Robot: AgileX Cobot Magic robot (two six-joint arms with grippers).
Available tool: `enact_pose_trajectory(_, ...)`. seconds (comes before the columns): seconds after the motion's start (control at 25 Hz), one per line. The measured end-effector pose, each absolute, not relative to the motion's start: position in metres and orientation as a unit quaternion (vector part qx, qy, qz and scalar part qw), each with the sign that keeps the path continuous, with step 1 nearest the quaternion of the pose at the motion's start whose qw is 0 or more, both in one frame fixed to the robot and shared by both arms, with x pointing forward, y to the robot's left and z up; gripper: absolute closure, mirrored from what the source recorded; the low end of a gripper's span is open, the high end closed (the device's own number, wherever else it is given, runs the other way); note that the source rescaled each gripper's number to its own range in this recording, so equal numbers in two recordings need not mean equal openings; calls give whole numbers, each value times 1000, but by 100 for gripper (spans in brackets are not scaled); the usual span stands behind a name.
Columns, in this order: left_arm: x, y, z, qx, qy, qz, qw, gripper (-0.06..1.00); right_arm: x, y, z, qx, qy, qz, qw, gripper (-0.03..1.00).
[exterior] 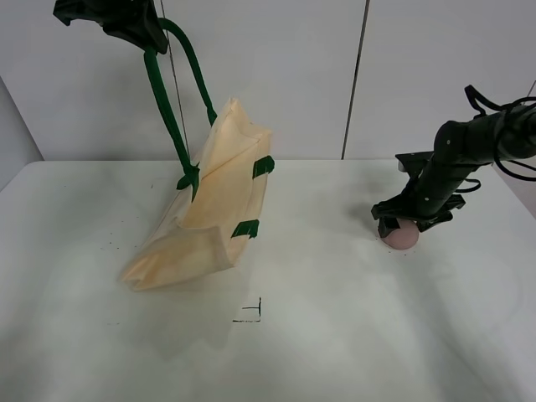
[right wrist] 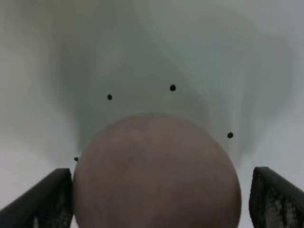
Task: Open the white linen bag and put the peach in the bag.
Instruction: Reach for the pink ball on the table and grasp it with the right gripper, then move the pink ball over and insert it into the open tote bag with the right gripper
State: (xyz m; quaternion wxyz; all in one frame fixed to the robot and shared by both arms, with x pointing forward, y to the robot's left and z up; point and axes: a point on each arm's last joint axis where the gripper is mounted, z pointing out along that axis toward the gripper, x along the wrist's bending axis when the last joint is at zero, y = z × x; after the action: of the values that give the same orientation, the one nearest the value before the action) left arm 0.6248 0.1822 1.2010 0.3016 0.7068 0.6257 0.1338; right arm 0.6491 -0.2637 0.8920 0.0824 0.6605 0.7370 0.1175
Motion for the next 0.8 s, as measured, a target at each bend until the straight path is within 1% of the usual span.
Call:
enact_pose_trajectory(0.08,625,182,1201,707,626,134,302,94,649,-263,887,663,736,115,76,17)
enact_pose_trajectory(0.12,625,182,1201,707,626,134,302,94,649,-263,886,665,734,115,73,24)
enact_pose_trajectory(0.16,625,182,1201,707,626,134,302,94,649,-263,885,666,733,115,72,34)
enact_pose_trajectory(0.28,625,182,1201,708,625,134,301,94,650,-262,889,666,732,121,75,82)
enact_pose_trajectory(0.32,625,182,1201,708,624,134,301,94,651,-262,893,666,732,124,78,91)
enact_pose_trajectory(0.36,625,182,1201,708,624,134,301,94,650,-262,898,665,731,127,80,96)
enact_pose_trajectory(0.48,625,182,1201,709,623,135,301,94,649,-261,920,663,727,147,94,97)
enact_pose_trajectory(0.68,622,183,1204,708,622,137,304,94,639,-255,992,640,720,230,135,97)
enact_pose_trajectory(0.8,618,184,1210,707,620,141,310,94,633,-238,1032,605,735,272,143,97)
